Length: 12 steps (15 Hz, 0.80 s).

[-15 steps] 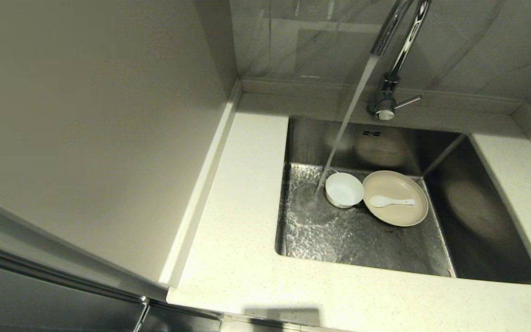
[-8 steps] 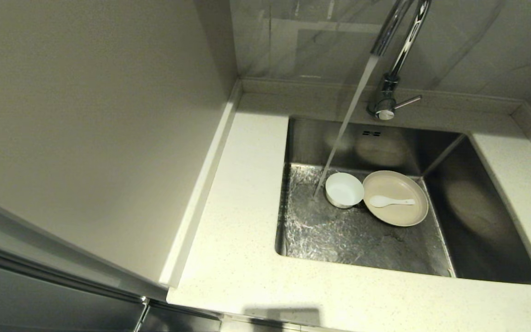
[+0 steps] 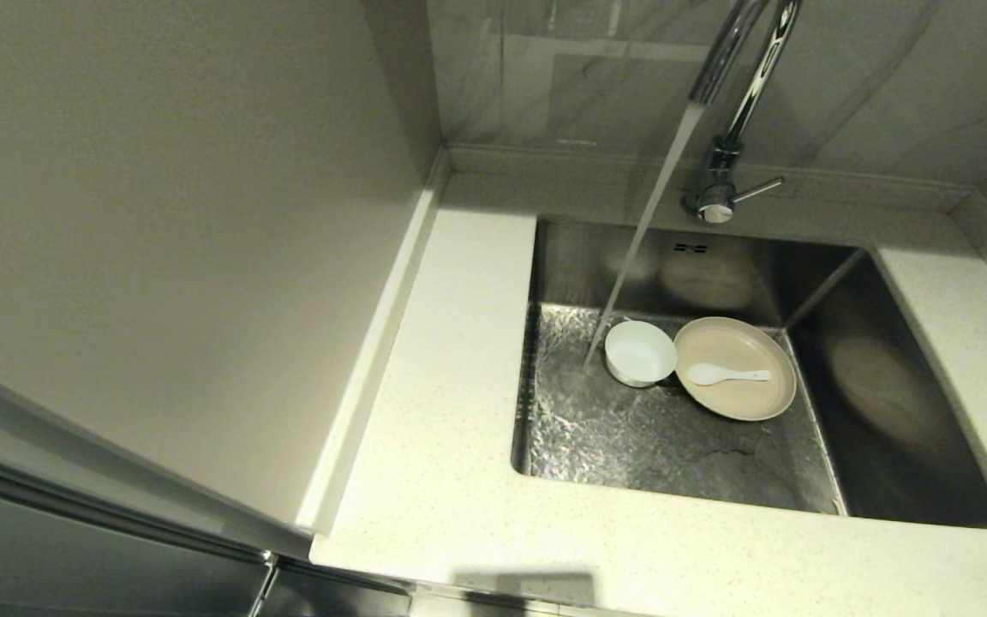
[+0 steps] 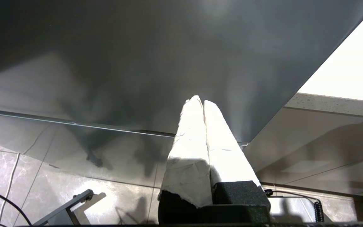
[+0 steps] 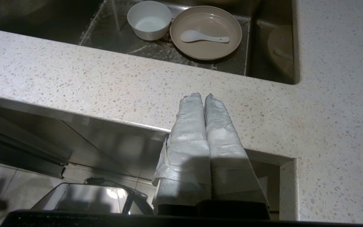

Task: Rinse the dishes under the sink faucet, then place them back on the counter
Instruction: Wait for the water to rinse the bowl

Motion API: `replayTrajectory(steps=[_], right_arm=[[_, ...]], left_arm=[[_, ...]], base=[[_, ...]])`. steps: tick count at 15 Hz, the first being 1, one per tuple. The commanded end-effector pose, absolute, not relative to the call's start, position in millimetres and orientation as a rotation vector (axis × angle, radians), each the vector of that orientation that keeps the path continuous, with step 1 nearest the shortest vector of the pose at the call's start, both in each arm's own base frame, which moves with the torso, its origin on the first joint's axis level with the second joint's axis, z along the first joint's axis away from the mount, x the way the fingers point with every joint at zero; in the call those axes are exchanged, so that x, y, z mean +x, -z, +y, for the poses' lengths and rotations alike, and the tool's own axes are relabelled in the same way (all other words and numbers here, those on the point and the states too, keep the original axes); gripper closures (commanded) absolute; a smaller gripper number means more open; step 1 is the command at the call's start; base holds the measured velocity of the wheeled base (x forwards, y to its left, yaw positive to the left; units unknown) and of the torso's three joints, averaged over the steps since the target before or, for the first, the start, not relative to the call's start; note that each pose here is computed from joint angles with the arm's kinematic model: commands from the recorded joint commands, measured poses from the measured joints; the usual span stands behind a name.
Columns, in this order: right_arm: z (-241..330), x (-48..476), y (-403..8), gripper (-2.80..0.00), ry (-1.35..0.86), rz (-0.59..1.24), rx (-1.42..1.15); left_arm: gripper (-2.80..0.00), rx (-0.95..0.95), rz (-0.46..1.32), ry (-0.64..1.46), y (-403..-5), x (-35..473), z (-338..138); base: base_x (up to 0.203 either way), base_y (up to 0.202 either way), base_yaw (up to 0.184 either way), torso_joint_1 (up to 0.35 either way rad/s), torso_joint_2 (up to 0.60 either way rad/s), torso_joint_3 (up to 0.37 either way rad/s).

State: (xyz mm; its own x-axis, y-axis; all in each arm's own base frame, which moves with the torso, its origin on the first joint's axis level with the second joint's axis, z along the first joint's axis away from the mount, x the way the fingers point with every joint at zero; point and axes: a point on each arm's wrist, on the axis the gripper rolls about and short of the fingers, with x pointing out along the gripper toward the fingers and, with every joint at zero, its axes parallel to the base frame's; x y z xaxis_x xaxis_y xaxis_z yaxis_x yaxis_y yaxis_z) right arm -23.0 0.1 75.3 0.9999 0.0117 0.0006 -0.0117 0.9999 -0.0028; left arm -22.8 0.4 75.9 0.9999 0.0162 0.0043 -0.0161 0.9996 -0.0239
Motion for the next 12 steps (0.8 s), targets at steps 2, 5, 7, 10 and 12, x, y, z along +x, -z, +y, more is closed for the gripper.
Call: replayTrajectory(steps=[2, 5, 7, 10, 12], right_arm=[[0.1, -22.8, -75.3, 0.00, -0.012, 0.002, -0.005], [0.1, -22.8, -75.3, 0.00, -0.012, 0.002, -0.003], [0.1, -22.8, -75.3, 0.00, -0.012, 0.002, -0.004], [0.1, -22.7, -75.4, 0.00, -0.012, 0.003, -0.003], [0.1, -22.8, -75.3, 0.00, -0.012, 0.002, -0.003]], left_arm=[[0.00, -0.025, -0.008, -0.017, -75.9, -23.0, 0.4], [0.00, -0.025, -0.008, -0.017, -75.9, -23.0, 0.4], [0.00, -0.025, -0.008, -0.017, -75.9, -23.0, 0.4], [0.00, -0.025, -0.008, -0.017, -75.9, -23.0, 0.4], [0.00, -0.025, -0.008, -0.017, -75.9, -23.0, 0.4]], base=[[0.000, 0.000, 0.000, 0.000, 0.00, 0.000], [0.000, 0.000, 0.000, 0.000, 0.00, 0.000], [0.000, 0.000, 0.000, 0.000, 0.00, 0.000], [0.000, 0.000, 0.000, 0.000, 0.00, 0.000], [0.000, 0.000, 0.000, 0.000, 0.00, 0.000]])
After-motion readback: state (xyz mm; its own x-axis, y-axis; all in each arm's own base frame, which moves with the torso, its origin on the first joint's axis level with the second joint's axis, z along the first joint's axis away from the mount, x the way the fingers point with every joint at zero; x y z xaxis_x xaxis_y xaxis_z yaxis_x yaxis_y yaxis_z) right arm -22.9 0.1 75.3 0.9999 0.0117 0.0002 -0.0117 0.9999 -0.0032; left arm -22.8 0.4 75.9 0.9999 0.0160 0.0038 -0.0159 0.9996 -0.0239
